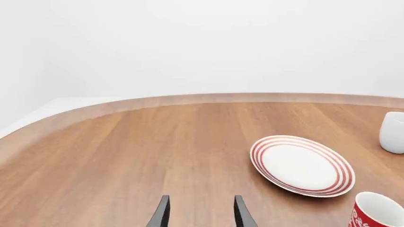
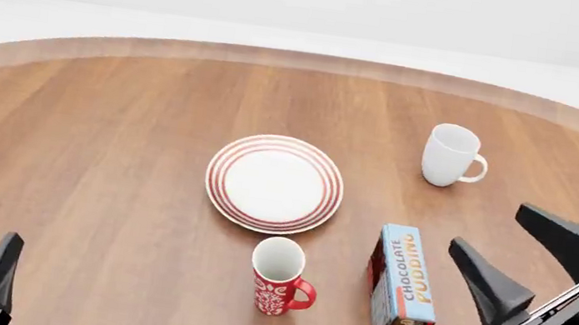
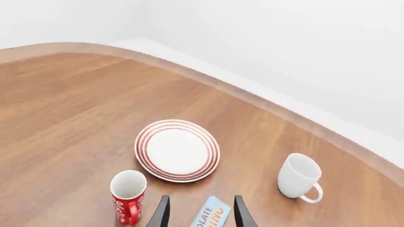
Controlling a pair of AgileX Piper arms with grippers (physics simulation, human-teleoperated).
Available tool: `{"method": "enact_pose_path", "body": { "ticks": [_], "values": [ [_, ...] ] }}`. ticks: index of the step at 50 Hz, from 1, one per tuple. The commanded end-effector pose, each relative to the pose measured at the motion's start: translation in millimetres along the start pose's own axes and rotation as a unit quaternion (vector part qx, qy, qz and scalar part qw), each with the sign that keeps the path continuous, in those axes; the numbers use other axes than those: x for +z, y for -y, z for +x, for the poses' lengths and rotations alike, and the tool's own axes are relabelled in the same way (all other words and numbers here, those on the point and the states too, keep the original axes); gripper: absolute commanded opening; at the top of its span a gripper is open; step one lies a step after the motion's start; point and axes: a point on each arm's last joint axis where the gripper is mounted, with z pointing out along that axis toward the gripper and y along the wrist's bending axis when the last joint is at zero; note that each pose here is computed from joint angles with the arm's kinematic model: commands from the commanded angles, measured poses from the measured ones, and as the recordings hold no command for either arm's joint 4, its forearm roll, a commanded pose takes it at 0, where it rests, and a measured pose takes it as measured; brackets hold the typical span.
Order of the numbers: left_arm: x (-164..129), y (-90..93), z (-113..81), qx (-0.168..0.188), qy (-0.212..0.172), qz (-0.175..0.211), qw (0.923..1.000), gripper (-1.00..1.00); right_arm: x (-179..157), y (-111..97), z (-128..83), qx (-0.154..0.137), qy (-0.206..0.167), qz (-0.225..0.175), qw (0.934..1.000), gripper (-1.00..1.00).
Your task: Pick up the red mug and put it on the plate
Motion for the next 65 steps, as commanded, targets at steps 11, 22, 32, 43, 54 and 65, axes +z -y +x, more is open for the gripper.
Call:
{"method": "enact_pose_path", "body": {
  "ticks": [11, 22, 32, 43, 54, 65],
  "values": [
    [0, 0.0, 0.0, 0.000, 0.000, 0.000, 1.0000, 1.00, 29, -15, -27, -0.043, -0.075, -0.090, 0.9921, 1.00],
    [0, 0.0, 0.0, 0.000, 0.000, 0.000, 1.0000, 1.00, 47, -21, -28, -0.045, -0.118, -0.111, 0.9857, 1.00],
    [0, 0.0, 0.0, 0.000, 0.000, 0.000, 1.0000, 1.00, 61, -27, -22, -0.044, -0.155, -0.125, 0.9790, 1.00],
    [0, 0.0, 0.0, 0.000, 0.000, 0.000, 1.0000, 1.00, 67, -32, -11, -0.049, -0.178, -0.133, 0.9739, 1.00],
    [0, 0.0, 0.0, 0.000, 0.000, 0.000, 1.0000, 1.00, 77, -38, -3, -0.057, -0.196, -0.145, 0.9683, 1.00],
    [0, 0.0, 0.0, 0.000, 0.000, 0.000, 1.0000, 1.00, 83, -44, 5, -0.060, -0.213, -0.156, 0.9626, 1.00]
  ]
}}
